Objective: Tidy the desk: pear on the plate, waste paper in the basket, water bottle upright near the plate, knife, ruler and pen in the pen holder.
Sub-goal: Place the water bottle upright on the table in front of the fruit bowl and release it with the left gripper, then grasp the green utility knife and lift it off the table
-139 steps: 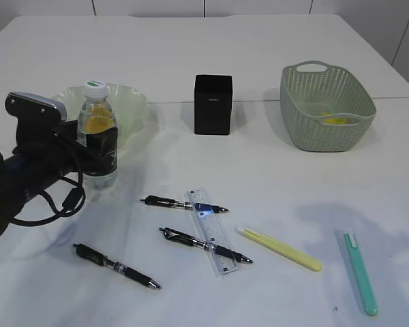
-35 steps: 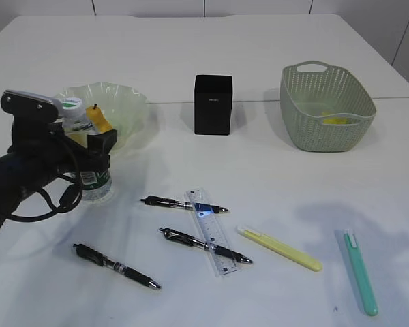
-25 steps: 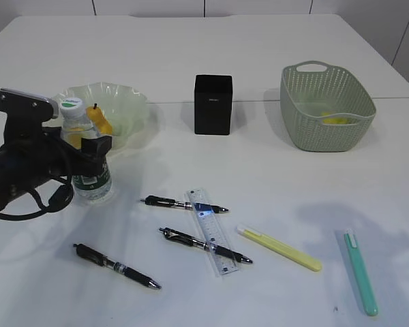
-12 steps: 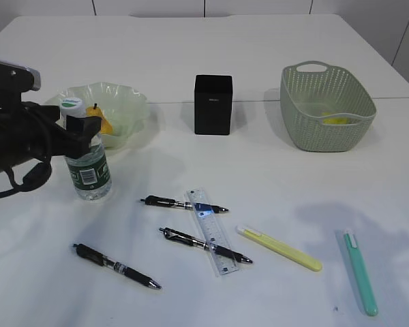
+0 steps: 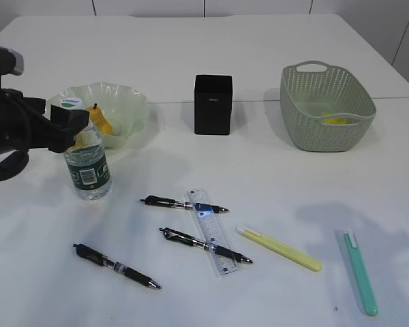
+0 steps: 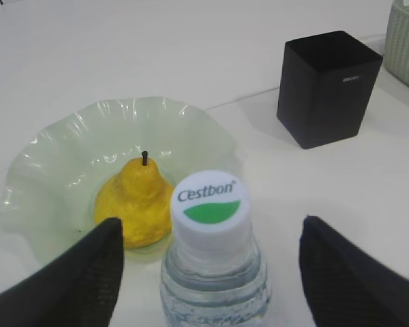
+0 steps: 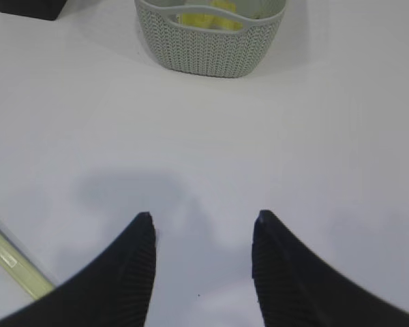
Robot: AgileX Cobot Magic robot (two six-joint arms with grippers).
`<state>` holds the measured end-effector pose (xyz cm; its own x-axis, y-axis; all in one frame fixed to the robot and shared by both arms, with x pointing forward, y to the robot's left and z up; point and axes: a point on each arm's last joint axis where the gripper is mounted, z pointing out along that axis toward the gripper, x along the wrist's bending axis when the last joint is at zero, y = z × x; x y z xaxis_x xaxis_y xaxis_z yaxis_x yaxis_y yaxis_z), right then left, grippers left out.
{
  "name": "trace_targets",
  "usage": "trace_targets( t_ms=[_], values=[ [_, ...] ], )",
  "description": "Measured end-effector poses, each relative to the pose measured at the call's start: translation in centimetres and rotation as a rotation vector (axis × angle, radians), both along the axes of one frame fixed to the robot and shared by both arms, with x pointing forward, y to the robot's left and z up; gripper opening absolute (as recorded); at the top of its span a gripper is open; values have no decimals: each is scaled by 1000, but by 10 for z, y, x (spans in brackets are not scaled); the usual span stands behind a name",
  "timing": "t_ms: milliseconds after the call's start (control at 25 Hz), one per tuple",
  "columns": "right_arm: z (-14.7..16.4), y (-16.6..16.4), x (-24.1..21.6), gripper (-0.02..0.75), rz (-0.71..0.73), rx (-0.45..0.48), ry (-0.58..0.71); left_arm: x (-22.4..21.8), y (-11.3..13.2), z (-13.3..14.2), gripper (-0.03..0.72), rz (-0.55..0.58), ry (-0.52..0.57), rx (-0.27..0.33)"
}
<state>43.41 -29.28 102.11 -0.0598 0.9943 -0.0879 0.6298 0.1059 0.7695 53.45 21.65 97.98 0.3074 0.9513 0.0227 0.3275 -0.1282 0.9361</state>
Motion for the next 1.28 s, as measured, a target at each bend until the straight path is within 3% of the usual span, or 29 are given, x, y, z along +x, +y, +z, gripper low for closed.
trace_targets(
  t_ms=[760, 1000, 1160, 1280],
  values=[
    [-2, -1, -2, 349, -5, -3, 26, -51, 16, 66, 566, 20, 19, 24],
    [-6, -2, -6, 349, -17, -12, 95, -67, 22, 87, 552, 25, -44, 6],
    [-7, -2, -6, 349, -18, -13, 102, -69, 33, 93, 551, 70, -65, 2],
    [-7, -2, -6, 349, -18, -13, 102, -67, 46, 91, 551, 117, -51, 31]
  ],
)
